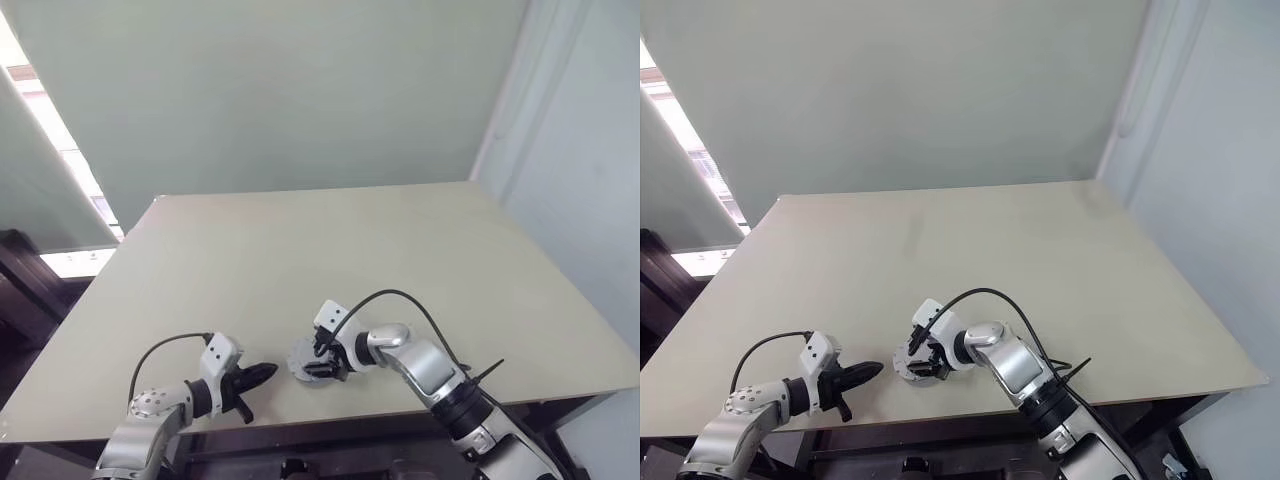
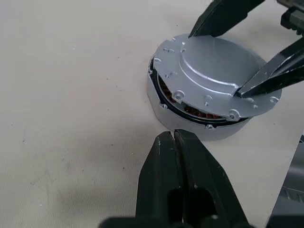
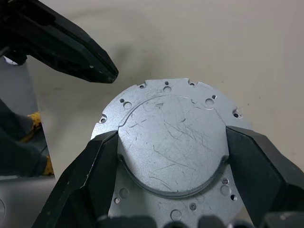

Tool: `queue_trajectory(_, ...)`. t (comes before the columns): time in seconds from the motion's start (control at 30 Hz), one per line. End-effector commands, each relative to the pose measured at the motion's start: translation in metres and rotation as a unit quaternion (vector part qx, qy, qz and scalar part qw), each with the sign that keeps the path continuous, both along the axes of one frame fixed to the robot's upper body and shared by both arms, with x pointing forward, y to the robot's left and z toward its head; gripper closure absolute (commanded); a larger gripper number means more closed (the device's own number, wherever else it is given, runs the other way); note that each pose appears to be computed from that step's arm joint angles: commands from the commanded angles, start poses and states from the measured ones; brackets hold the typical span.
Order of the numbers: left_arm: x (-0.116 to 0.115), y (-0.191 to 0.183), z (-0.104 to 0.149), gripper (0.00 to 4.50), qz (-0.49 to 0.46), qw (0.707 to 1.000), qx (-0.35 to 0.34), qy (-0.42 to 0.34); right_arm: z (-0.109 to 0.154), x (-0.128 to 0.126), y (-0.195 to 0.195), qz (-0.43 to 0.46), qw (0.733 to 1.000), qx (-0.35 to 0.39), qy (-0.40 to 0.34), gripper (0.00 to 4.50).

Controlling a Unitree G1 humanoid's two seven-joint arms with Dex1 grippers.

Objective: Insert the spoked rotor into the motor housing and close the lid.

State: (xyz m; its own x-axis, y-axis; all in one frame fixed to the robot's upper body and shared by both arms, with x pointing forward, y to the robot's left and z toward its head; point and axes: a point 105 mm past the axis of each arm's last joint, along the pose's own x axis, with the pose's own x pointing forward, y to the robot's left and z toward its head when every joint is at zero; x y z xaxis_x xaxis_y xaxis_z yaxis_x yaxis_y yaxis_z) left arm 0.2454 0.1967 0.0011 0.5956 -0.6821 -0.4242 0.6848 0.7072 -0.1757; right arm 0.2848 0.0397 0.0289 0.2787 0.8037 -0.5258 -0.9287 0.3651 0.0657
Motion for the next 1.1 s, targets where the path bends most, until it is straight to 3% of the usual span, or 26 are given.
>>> queue_trajectory(0.03, 0.007, -0.003, 0.013, 4.5, -0.011, 1.0, 0.002, -0.025, 0.02, 0.006, 0.007, -0.014, 0.999, 0.029, -0.028, 1.26)
queue_trajectory(0.33, 0.006, -0.002, 0.012, 4.5, -0.01, 1.0, 0.003, -0.022, 0.011, 0.005, 0.011, -0.039, 0.999, 0.011, -0.022, 1.26)
queue_trajectory(1.1, 0.004, -0.002, 0.01, 4.5, -0.004, 1.0, 0.0, -0.021, -0.002, 0.002, 0.005, -0.005, 0.998, -0.056, -0.04, 1.26)
